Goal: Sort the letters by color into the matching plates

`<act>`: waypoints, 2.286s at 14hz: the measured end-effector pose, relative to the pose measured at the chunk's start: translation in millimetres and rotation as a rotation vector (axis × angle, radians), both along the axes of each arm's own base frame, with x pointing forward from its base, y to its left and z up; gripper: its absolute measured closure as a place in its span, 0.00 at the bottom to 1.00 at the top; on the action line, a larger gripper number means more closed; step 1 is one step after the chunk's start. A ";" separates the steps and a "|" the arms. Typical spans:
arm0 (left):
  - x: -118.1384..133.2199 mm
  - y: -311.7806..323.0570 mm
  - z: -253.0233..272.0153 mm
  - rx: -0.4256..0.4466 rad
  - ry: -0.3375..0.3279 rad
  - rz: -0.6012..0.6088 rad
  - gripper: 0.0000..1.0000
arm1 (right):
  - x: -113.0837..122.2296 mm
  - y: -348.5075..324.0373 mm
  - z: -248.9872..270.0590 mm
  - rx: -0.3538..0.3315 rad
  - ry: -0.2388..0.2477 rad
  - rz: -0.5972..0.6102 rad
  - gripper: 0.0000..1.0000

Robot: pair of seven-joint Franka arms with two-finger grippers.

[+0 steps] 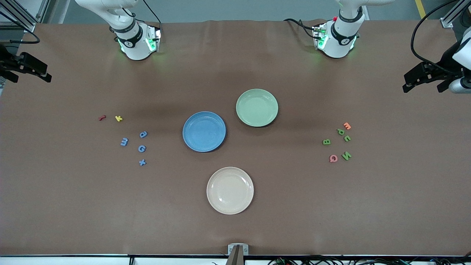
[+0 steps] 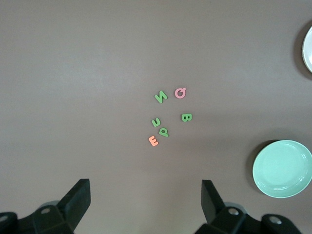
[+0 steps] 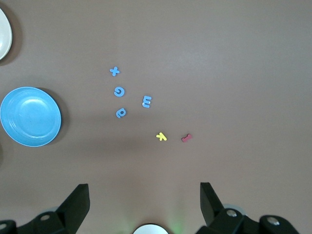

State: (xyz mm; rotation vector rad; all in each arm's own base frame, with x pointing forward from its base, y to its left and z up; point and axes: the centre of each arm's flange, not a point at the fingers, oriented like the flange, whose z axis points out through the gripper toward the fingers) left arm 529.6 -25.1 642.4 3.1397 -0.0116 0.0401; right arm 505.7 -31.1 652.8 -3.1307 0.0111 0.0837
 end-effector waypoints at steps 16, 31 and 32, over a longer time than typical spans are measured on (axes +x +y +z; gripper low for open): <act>40.0 12.3 -117.5 0.004 0.151 0.024 0.00 | 8.0 -6.7 2.4 -0.004 -0.020 -0.013 0.00; 80.8 29.4 -357.5 0.001 0.064 0.374 0.00 | 88.6 -48.2 -166.8 -0.012 0.065 -0.086 0.00; 77.4 27.1 -368.8 0.001 0.065 0.390 0.00 | 88.6 -48.2 -181.1 -0.012 0.058 -0.086 0.00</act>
